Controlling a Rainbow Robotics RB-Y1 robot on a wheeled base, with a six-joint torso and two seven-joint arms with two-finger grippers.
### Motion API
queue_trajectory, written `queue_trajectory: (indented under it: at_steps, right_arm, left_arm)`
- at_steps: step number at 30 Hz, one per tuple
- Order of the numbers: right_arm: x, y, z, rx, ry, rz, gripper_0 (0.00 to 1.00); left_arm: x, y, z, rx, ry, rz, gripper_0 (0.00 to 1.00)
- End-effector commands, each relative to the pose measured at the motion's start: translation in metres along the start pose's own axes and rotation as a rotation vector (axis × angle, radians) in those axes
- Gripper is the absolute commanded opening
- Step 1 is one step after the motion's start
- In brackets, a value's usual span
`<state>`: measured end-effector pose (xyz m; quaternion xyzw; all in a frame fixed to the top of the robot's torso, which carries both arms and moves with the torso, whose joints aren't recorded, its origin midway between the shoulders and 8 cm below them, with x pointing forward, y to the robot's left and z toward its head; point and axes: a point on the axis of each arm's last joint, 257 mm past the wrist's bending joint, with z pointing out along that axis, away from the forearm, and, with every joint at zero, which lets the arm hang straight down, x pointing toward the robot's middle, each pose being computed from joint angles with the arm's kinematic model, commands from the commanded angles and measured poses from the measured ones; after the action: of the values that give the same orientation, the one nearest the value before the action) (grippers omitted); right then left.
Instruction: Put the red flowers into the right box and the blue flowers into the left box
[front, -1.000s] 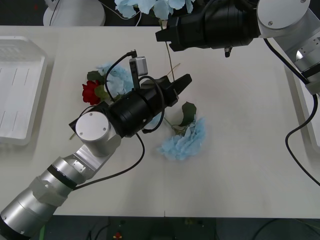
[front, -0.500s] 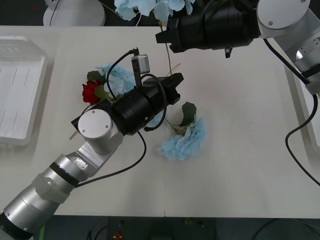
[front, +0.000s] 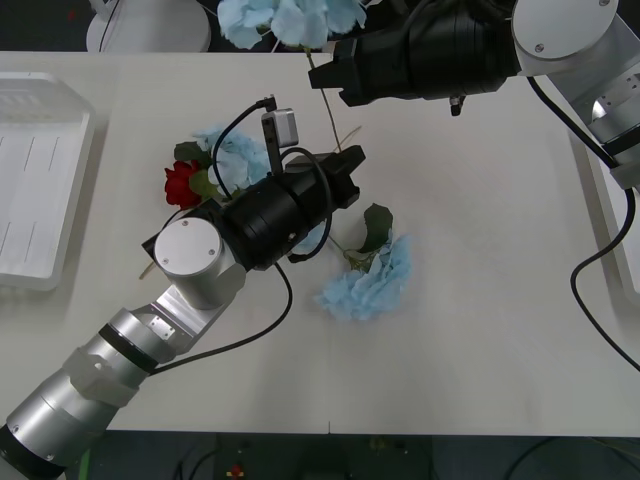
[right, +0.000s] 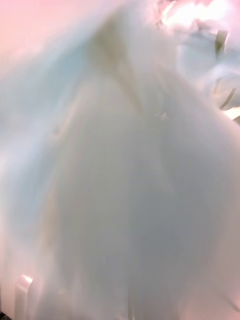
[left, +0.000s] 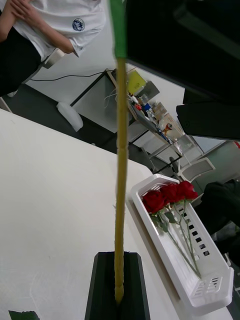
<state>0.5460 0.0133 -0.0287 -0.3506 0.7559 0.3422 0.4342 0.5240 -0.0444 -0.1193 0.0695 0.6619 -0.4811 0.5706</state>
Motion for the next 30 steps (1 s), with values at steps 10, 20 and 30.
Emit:
queue_trajectory:
  at_steps: [10, 20, 30]
  right_arm:
    - [-0.03, 0.031, 0.003, -0.033, -0.023, -0.03, 0.81]
    - [-0.031, 0.024, -0.005, -0.015, -0.02, 0.1, 0.81]
    - [-0.011, -0.002, -0.032, 0.146, 0.042, 0.736, 0.82]
  left_arm:
    - [-0.057, 0.022, -0.036, 0.065, 0.038, 0.078, 0.0]
    - [-0.119, 0.1, -0.12, -0.038, 0.119, 0.116, 0.0]
    - [-0.2, 0.238, -0.247, -0.476, 0.224, 0.239, 0.0]
